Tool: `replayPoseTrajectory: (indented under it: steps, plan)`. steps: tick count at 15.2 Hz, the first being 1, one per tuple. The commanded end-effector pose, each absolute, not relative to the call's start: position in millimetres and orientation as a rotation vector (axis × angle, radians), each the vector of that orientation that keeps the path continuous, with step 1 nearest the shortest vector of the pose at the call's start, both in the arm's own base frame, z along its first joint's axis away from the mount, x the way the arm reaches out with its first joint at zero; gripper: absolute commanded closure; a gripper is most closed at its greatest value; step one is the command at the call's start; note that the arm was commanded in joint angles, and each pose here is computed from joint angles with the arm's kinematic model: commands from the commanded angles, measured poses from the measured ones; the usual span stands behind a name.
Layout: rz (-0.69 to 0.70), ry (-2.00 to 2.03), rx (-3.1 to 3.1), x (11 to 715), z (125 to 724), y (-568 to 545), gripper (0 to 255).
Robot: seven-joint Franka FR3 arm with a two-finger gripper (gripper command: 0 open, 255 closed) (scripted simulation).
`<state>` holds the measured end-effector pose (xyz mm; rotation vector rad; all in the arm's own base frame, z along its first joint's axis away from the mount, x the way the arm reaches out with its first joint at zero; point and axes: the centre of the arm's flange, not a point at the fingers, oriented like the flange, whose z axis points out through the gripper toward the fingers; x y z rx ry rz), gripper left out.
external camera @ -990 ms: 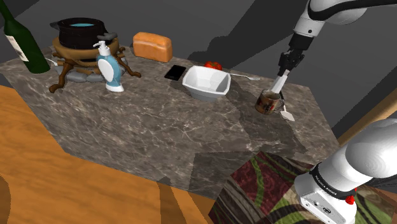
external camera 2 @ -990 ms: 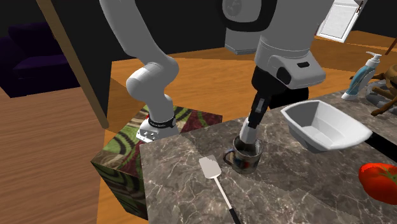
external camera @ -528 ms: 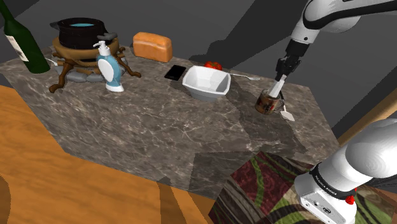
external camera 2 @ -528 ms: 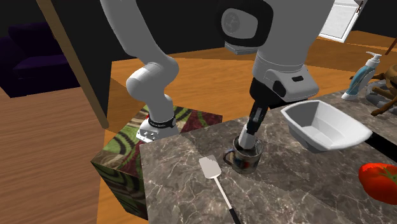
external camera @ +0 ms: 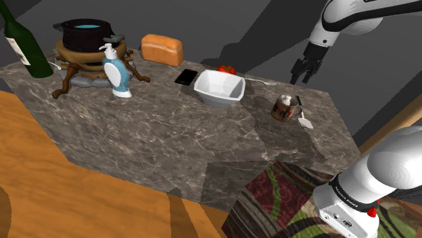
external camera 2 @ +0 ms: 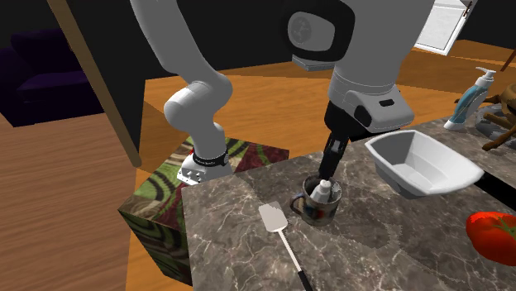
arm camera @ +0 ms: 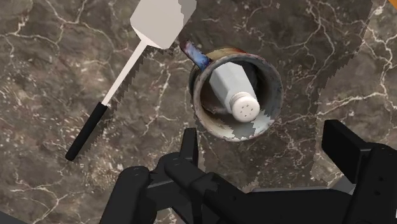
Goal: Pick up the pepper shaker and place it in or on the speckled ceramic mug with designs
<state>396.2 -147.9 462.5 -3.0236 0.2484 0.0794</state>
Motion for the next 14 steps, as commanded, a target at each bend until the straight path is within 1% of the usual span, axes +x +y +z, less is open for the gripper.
replayPoseTrajectory:
  steps: [1,2,6,14]
  plan:
    - [0.079,0.248,-3.024,396,463,-148,0]
    - [0.079,0.248,-3.024,396,463,-148,0]
    - [0.079,0.248,-3.024,398,512,-153,0]
    - [0.079,0.248,-3.024,398,512,-153,0]
